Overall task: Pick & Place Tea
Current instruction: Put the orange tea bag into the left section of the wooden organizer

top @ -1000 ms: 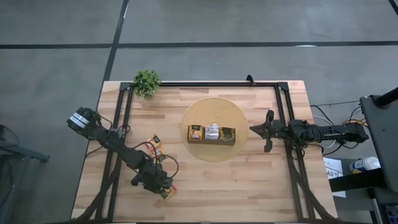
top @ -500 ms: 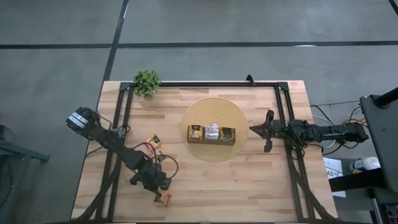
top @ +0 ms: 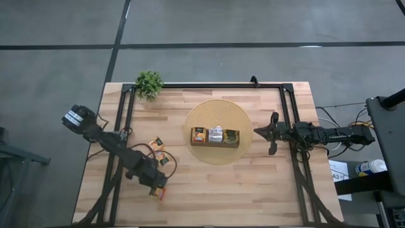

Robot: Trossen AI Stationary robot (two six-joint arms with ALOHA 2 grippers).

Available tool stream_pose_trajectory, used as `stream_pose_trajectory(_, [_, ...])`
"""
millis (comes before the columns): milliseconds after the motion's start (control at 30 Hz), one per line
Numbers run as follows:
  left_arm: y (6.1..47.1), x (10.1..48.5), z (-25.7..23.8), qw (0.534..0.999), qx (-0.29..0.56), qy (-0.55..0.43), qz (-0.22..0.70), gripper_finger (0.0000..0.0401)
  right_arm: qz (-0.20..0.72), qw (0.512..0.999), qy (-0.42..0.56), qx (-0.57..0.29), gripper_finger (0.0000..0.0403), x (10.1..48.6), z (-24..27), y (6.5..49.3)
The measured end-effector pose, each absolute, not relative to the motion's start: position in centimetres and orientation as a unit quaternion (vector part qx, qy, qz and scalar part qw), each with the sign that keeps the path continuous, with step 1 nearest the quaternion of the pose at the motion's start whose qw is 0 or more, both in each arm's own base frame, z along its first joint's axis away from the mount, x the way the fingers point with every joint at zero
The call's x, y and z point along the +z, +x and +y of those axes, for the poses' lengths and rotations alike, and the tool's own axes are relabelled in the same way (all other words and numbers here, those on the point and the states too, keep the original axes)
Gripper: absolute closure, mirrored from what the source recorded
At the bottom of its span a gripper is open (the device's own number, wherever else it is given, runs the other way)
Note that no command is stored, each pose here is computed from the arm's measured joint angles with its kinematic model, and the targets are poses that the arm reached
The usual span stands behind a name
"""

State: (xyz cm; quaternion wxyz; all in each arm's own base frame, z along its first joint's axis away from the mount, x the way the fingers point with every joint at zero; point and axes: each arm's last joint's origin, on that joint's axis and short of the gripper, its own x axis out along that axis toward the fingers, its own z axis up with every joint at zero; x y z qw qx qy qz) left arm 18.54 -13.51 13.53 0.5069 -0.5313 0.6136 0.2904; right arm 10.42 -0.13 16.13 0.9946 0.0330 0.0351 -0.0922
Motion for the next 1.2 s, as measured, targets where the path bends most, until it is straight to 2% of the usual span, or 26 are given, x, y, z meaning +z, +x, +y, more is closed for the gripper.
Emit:
stream_pose_trajectory(467, [18.2,21.6,-12.7,0.588,0.301,-0.455,0.597,0.0400,0.035,0.995,0.033,-0.092,0.0394,16.1,-0.1,10.4])
stream_pose_trajectory(933, [18.6,22.0,-13.1,0.594,0.274,-0.435,0.619,0.0399,0.035,0.995,0.033,-0.092,0.0394,16.1,-0.1,10.4])
stream_pose_trajectory(1067, [18.6,22.0,-13.2,0.598,0.266,-0.428,0.623,0.0375,0.035,0.995,0.033,-0.092,0.0394,16.1,-0.1,10.4])
stream_pose_trajectory(1200, [18.5,21.8,-13.1,0.601,0.262,-0.422,0.626,0.0329,0.035,0.995,0.033,-0.092,0.0394,16.1,-0.1,10.4])
